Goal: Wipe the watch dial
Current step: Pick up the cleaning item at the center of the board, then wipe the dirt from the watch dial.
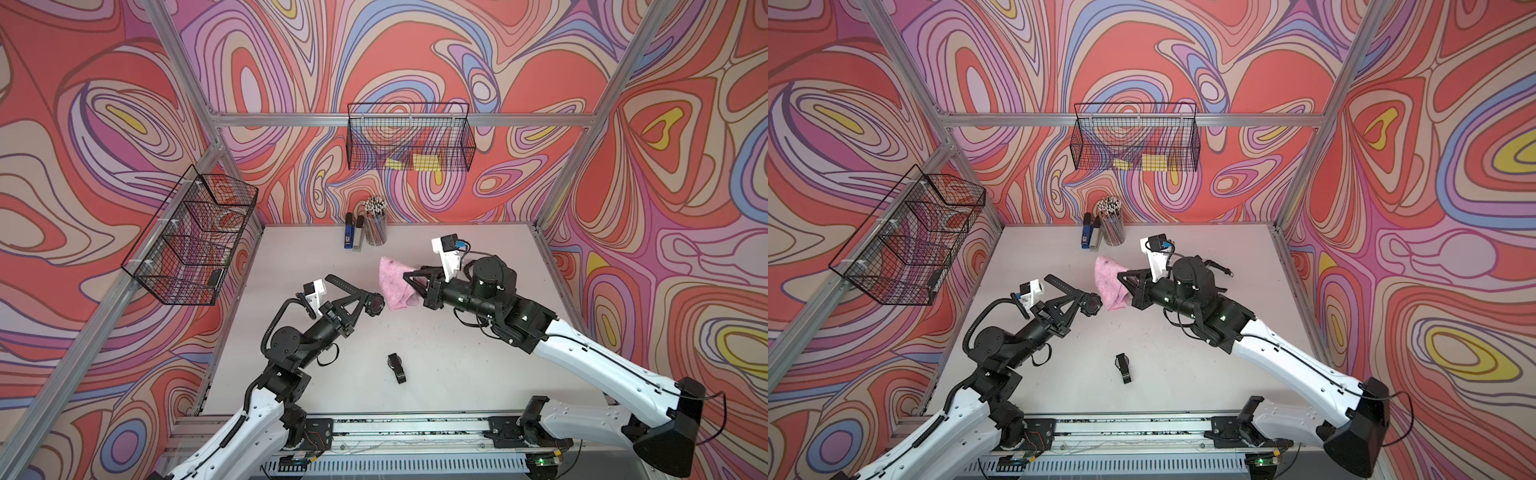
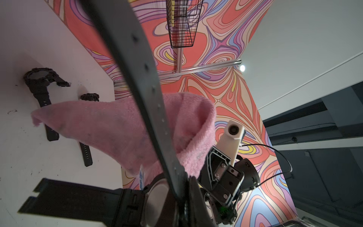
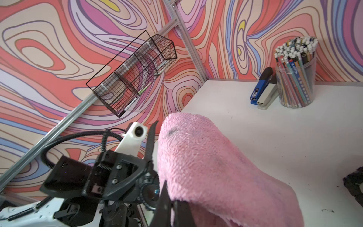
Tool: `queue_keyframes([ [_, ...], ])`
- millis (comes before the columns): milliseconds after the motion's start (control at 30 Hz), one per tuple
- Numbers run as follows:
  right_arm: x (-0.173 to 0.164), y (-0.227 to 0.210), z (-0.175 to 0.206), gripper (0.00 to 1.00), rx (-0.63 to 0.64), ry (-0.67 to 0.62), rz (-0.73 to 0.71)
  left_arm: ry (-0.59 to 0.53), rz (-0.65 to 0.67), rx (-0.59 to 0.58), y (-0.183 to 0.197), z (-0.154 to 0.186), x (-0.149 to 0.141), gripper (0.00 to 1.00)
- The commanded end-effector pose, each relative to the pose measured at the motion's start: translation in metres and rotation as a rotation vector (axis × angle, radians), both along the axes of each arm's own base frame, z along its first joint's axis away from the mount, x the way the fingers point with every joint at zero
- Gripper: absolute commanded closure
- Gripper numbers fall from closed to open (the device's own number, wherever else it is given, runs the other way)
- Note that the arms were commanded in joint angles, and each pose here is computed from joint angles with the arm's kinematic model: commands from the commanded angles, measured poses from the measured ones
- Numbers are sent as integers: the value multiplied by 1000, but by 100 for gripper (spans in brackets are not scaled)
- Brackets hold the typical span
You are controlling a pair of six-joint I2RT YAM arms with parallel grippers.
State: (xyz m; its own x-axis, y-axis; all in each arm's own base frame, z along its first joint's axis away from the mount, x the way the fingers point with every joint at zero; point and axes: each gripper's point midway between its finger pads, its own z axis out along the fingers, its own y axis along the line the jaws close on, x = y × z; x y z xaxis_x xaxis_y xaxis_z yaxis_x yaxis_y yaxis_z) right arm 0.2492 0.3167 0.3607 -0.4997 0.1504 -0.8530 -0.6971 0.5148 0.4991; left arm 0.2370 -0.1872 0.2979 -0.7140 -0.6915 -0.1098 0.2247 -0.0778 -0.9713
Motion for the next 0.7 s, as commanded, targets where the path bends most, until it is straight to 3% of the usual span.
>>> queue_keyframes([
  [0,-15,9,-4,100,-2,-22,56,-111,13,-66,3,39,1,100],
  [233,-23,37,-28,100,-38,2,113,-121,41,-90,5,47,9,100],
  [533,11,54,-67,100,-123,31,13,-130,35,-171,10,56,3,100],
  [667,11,72,-66,100,-124,43,66,-133,41,-181,12,58,2,100],
])
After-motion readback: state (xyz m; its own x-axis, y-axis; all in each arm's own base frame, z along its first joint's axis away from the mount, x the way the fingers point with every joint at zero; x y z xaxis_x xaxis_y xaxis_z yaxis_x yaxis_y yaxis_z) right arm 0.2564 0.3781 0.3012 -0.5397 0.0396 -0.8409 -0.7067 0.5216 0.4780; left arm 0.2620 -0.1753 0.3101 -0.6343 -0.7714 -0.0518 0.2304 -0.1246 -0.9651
